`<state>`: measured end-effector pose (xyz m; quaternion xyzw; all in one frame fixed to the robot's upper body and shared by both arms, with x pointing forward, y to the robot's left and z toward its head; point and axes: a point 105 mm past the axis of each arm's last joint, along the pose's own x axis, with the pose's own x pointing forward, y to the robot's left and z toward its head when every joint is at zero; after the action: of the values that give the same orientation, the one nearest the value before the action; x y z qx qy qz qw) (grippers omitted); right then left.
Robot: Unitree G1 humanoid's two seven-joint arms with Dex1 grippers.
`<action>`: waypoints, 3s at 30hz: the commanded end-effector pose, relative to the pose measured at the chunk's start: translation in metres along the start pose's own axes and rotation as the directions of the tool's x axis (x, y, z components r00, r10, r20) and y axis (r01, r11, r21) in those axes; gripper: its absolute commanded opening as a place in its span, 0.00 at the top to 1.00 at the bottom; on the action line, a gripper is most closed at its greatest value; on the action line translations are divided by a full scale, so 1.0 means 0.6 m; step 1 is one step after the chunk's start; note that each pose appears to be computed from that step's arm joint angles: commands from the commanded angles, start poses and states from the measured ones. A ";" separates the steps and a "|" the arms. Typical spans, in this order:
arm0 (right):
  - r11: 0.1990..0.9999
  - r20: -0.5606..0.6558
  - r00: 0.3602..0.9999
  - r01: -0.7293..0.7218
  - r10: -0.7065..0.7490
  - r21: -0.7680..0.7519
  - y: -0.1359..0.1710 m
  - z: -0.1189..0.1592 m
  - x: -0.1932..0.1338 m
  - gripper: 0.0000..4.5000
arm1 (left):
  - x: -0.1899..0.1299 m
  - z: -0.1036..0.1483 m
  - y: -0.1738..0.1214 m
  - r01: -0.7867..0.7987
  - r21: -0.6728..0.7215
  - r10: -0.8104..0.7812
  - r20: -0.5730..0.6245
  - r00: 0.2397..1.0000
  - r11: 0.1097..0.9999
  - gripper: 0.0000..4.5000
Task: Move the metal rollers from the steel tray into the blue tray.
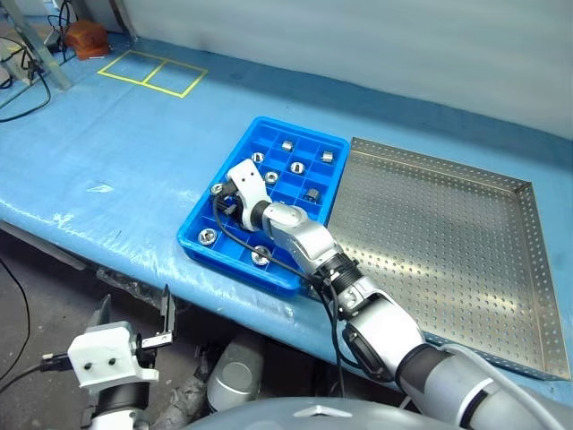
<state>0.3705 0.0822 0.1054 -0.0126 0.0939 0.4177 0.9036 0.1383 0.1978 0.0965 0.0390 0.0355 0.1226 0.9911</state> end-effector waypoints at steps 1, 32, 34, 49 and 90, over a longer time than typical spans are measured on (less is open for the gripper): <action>0.978 0.221 0.954 -0.206 0.201 0.002 0.141 0.133 0.028 0.63 | 0.003 0.019 -0.004 0.021 0.005 -0.021 0.052 0.998 1.000 0.00; 1.000 0.137 0.990 0.024 -0.023 -0.001 0.031 0.088 0.033 0.63 | 0.022 0.013 -0.018 0.102 -0.001 -0.102 0.056 0.993 0.995 0.00; 1.000 0.119 0.992 0.031 -0.031 -0.003 0.026 0.077 0.032 0.63 | 0.022 0.014 -0.018 0.102 0.000 -0.102 0.056 0.993 0.995 0.00; 0.996 0.052 0.995 0.088 -0.087 -0.033 -0.019 0.039 0.014 0.63 | 0.028 0.012 -0.020 0.127 0.004 -0.127 0.058 0.990 0.992 0.00; 0.994 0.249 0.963 0.094 -0.106 0.059 -0.053 0.123 -0.101 0.01 | 0.070 0.040 -0.029 0.238 0.037 -0.240 0.120 0.963 0.971 0.00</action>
<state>0.3714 0.0299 0.1708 0.0506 0.0155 0.3710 0.9271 0.1839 0.1875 0.1077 0.0475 -0.0071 0.0024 0.9988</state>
